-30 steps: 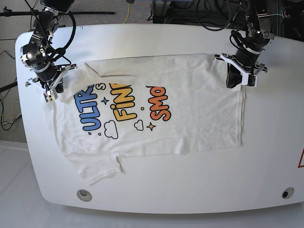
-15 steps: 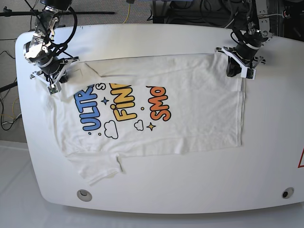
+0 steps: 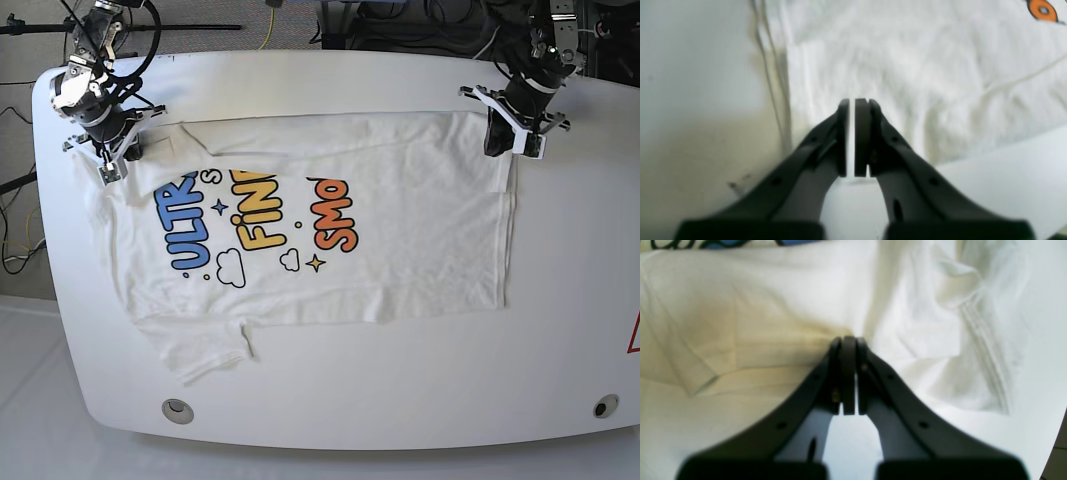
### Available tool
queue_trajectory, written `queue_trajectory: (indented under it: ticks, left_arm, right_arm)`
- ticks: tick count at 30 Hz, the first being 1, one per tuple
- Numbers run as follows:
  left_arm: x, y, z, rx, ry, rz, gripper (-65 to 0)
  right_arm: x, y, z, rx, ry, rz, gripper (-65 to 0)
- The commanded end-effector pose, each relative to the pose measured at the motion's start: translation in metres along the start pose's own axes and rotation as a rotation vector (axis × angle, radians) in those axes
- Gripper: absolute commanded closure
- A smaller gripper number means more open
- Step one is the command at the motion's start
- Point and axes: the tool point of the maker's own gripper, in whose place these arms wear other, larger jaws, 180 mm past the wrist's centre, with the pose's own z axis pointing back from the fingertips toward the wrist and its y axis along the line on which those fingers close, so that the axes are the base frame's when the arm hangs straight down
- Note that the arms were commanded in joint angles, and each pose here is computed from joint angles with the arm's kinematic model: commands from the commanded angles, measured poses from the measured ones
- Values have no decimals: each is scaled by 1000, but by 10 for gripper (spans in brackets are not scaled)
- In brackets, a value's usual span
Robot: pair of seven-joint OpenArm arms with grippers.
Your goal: Fold the T-shirt properly
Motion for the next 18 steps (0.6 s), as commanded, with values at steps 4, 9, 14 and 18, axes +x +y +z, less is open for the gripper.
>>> queue_trajectory:
  ticks: [4,9,14,18]
  left_arm:
    - [-11,10,-10,11,29,10,0]
    - [-30,18,-20,18,86,31,0]
    - [-30,26,-27,40,98,27,0]
    - [-27,28,-28,46,91,20,0]
  right_arm:
    - [-5,-1,1,-8,16,4,0]
    - [-6,-1,-1,-7,19,-5,0]
    - [0,0,-2,-5,1,-10,0]
    - [1,0,-3,-4,-2,-12,0]
